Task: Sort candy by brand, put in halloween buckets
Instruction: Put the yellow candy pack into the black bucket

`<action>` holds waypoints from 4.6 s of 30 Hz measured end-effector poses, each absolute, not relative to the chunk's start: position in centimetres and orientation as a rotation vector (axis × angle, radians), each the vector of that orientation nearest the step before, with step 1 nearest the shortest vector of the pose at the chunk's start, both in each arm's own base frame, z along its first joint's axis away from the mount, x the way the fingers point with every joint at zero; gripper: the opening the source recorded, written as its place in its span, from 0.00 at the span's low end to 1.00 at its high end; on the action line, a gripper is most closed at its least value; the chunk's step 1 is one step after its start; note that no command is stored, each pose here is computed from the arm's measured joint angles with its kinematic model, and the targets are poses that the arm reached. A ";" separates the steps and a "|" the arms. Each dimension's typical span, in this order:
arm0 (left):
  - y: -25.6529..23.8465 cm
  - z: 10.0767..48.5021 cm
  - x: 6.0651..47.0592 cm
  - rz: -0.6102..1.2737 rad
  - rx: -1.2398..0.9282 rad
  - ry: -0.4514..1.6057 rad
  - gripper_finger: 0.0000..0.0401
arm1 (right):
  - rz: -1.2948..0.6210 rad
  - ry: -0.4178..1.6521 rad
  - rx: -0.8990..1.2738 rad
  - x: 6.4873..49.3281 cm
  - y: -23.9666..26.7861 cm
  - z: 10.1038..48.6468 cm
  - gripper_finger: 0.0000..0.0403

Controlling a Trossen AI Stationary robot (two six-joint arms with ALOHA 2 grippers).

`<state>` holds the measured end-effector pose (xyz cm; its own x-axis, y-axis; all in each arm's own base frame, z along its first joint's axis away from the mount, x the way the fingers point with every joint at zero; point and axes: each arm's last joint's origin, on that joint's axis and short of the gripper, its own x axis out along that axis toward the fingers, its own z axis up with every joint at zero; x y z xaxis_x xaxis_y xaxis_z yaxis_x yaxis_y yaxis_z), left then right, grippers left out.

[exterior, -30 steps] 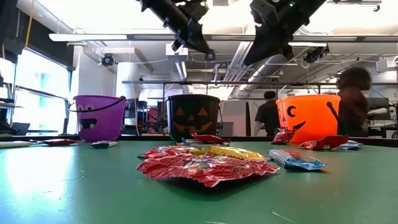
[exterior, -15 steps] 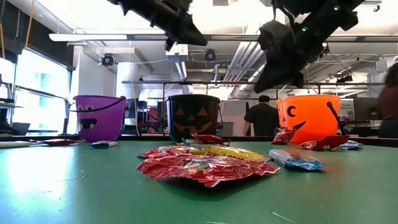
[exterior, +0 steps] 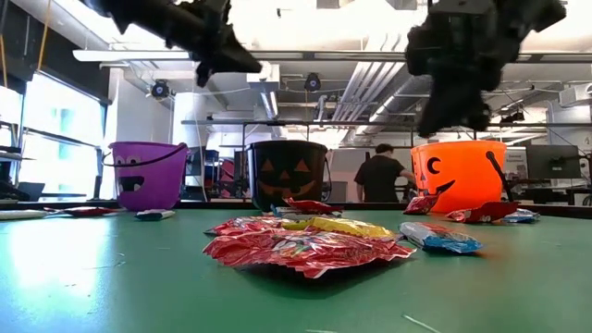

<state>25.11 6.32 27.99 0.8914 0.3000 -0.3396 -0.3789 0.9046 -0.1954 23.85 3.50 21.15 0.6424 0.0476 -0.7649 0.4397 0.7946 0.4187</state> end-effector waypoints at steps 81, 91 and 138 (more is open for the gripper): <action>5.4 24.2 21.9 0.312 -0.208 0.573 0.00 | 0.094 1.230 0.390 38.6 8.5 15.8 0.33; 5.4 24.0 21.8 0.314 -0.210 0.600 0.00 | -0.084 1.160 0.239 38.6 11.0 14.4 0.60; 5.3 26.7 18.3 0.410 -0.257 0.495 0.00 | -0.553 0.830 0.264 41.1 -18.1 32.9 0.00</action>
